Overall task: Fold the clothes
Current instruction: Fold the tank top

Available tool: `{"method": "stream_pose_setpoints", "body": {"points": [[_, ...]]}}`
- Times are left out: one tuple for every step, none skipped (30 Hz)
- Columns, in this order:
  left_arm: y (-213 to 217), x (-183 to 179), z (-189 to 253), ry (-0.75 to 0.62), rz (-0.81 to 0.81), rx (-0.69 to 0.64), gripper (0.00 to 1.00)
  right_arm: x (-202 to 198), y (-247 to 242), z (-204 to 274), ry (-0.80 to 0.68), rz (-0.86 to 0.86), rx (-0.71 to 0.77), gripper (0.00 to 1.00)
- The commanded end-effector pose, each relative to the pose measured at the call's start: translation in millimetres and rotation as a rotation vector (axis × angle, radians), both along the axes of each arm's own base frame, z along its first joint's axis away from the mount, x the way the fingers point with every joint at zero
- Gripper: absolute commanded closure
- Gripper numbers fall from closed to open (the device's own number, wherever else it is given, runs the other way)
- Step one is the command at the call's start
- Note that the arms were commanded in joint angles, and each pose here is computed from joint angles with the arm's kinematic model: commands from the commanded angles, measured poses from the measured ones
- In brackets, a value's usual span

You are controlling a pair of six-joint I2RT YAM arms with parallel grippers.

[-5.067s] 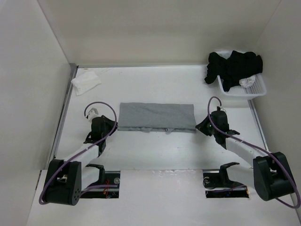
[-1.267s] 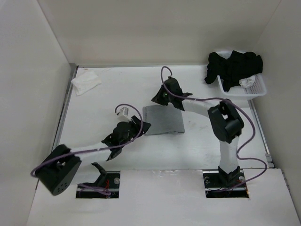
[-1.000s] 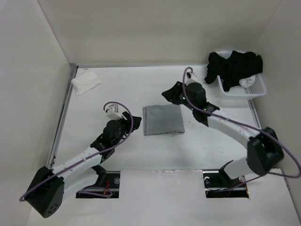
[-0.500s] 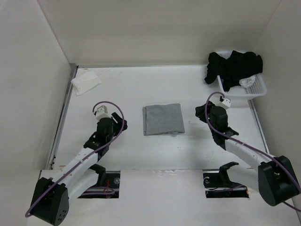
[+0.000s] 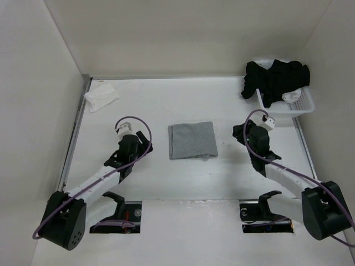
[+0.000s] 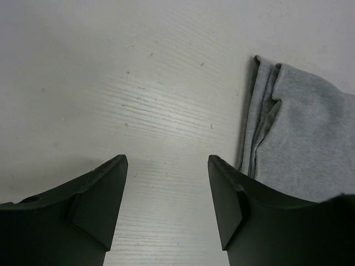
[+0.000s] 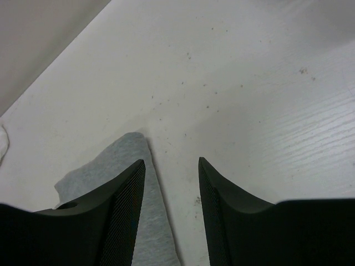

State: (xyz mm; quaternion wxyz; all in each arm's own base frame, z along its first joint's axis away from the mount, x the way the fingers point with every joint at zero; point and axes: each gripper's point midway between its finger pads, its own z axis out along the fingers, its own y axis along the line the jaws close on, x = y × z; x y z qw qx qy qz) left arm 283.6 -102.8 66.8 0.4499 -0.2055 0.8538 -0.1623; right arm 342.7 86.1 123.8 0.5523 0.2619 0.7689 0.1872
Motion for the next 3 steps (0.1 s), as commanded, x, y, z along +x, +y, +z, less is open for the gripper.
{"method": "stream_pose_setpoints", "body": {"points": [[-15.3, 24.8, 37.0, -0.118, -0.025, -0.037, 0.42, 8.8, 3.5, 20.4, -0.072, -0.002, 0.031, 0.52], [-16.4, 26.6, 37.1, -0.113, -0.03, -0.03, 0.42, 8.8, 3.5, 20.4, -0.072, -0.002, 0.031, 0.52], [-17.0, 27.4, 36.8, -0.112, -0.037, -0.019, 0.41, 8.8, 3.5, 20.4, -0.072, -0.002, 0.031, 0.52]]}}
